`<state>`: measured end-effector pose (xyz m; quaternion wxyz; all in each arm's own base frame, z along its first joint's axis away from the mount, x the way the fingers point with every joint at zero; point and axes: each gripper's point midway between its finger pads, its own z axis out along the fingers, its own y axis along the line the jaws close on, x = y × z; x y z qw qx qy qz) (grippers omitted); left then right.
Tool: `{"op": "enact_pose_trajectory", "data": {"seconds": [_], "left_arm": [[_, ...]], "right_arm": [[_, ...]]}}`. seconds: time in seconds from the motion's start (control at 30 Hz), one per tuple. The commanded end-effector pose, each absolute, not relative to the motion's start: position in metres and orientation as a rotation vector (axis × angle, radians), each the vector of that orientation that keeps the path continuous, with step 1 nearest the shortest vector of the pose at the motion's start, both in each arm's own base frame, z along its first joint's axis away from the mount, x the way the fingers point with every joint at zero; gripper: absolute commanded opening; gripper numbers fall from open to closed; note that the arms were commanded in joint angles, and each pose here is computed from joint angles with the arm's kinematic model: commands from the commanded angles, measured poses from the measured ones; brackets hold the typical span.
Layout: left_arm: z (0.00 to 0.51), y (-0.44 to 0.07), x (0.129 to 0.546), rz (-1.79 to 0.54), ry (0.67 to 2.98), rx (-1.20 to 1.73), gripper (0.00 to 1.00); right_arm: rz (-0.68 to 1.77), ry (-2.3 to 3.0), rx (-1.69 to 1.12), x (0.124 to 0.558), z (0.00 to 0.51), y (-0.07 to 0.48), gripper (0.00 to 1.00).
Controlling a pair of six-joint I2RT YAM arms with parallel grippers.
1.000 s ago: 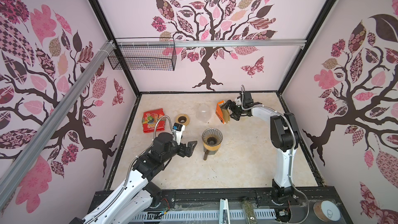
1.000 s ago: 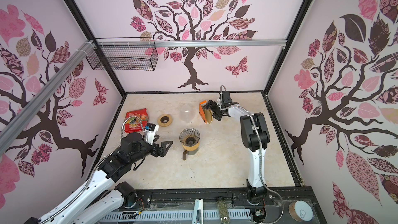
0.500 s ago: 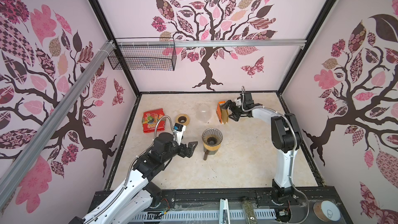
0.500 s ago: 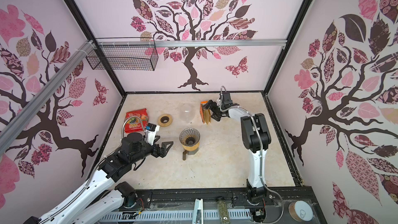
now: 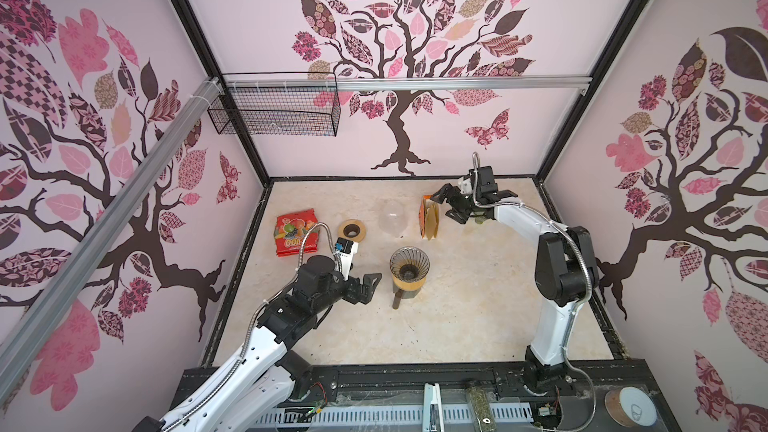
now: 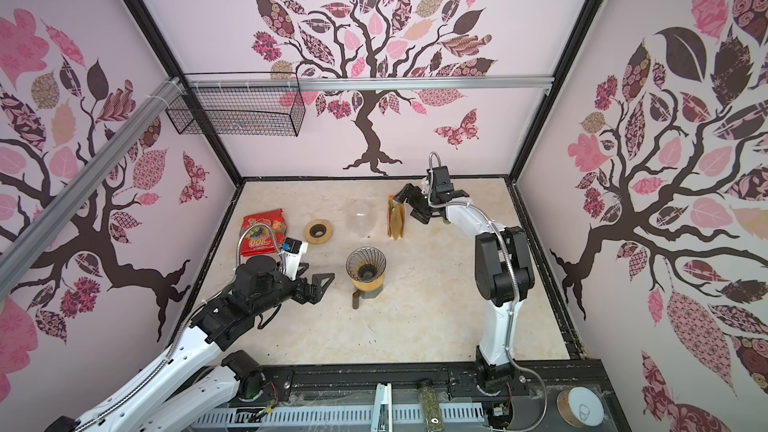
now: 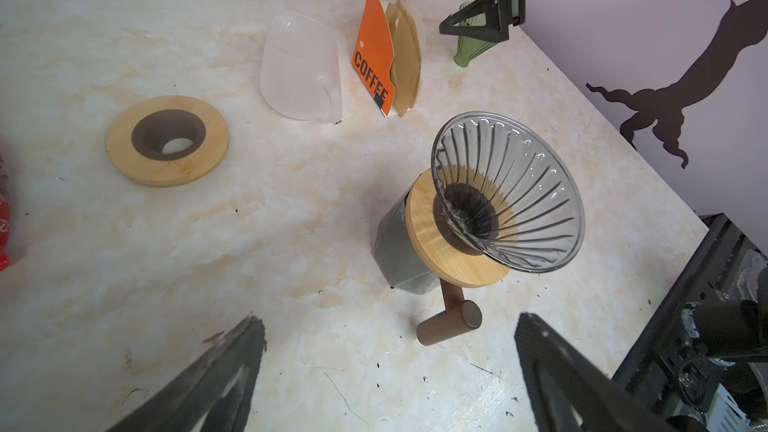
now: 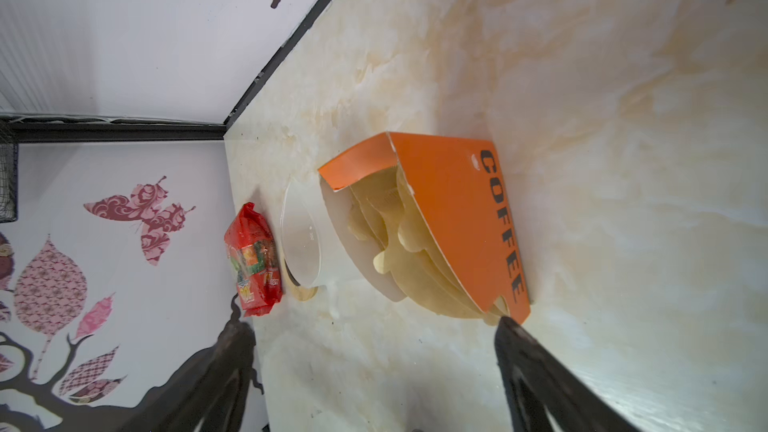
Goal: Place the coffee filter in the dripper
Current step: 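Close the right gripper on the front tan paper filter in the box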
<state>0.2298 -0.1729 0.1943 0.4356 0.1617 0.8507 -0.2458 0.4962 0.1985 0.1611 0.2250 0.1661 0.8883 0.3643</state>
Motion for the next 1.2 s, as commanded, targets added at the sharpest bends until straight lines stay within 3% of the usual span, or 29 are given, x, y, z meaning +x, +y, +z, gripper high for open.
{"op": "enact_pose_trajectory", "data": {"seconds": [0.0, 0.07, 0.53, 0.8, 1.17], "left_arm": [[0.201, -0.163, 0.23, -0.599, 2.149, 0.294, 0.97], [0.2, -0.155, 0.228, -0.57, 2.195, 0.242, 0.97], [0.185, -0.146, 0.224, -0.516, 2.287, 0.186, 0.97], [0.19, -0.148, 0.223, -0.536, 2.257, 0.205, 0.97], [0.216, -0.141, 0.218, -0.611, 2.022, 0.194, 0.97]], "right_arm": [[0.833, 2.458, 0.335, 0.485, 0.193, 0.199, 0.73], [0.783, 2.463, 0.297, 0.484, 0.198, 0.207, 0.64], [0.671, 2.529, 0.367, 0.51, 0.17, 0.234, 0.31], [0.631, 2.582, 0.42, 0.517, 0.148, 0.239, 0.26], [0.541, 2.617, 0.474, 0.514, 0.13, 0.232, 0.2]]}}
